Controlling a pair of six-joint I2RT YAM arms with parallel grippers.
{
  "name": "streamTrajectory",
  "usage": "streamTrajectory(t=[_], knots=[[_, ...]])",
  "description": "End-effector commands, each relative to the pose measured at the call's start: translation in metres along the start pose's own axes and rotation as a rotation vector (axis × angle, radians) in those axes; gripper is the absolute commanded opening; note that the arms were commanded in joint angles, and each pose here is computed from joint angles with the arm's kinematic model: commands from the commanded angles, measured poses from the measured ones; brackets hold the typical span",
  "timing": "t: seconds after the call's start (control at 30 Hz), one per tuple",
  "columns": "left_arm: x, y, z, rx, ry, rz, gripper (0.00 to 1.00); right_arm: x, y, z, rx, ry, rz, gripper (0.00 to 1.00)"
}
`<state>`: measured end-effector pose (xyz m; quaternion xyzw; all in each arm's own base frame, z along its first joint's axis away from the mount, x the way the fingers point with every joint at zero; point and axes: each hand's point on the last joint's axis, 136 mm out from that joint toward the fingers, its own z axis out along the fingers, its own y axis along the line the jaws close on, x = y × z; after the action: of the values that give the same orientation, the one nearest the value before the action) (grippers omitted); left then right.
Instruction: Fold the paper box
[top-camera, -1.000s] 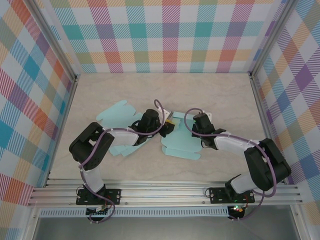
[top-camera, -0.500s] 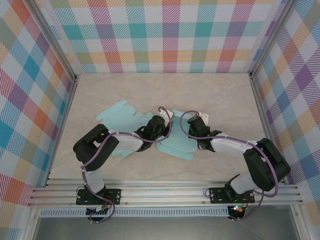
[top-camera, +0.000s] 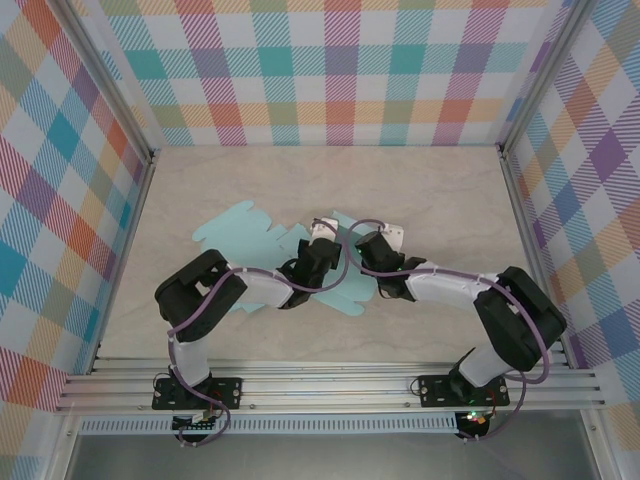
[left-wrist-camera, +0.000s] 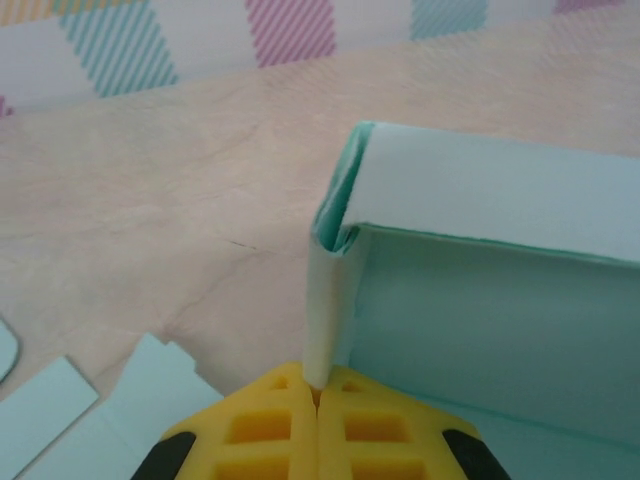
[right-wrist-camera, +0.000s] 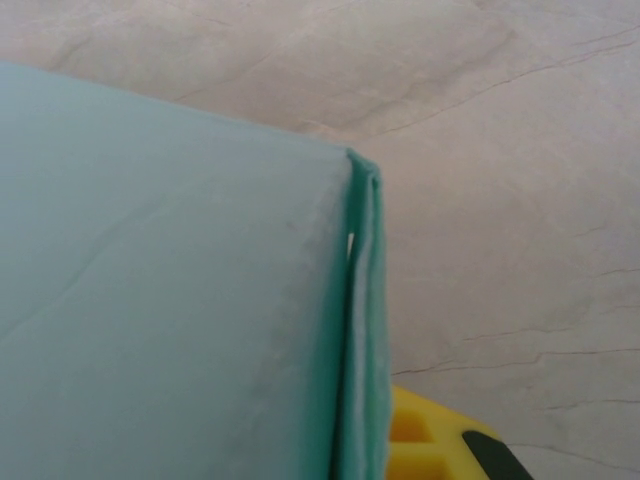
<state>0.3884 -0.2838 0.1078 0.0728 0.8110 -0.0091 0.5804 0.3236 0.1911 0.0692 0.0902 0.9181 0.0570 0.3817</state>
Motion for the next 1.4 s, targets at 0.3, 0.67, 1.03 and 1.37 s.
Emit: streamTrajectory(t=[0.3,0.67,1.03,1.37], knots=[[-0.027,-0.037,-0.013,0.299,-0.041,-0.080,0.12,0.010,-0.004,-0.013,0.070,0.072,0.032,0.00],[-0.026,-0.047,-0.035,0.477,-0.034,0.102,0.25,0.005,-0.016,-0.053,-0.006,0.075,0.031,0.00],[-0.041,-0.023,-0.020,0.279,-0.058,0.005,0.09,0.004,-0.017,-0.066,-0.044,0.071,0.066,0.00],[-0.048,0.029,-0.012,-0.122,-0.073,-0.211,0.07,0.011,-0.003,-0.052,-0.005,0.074,0.096,0.00]])
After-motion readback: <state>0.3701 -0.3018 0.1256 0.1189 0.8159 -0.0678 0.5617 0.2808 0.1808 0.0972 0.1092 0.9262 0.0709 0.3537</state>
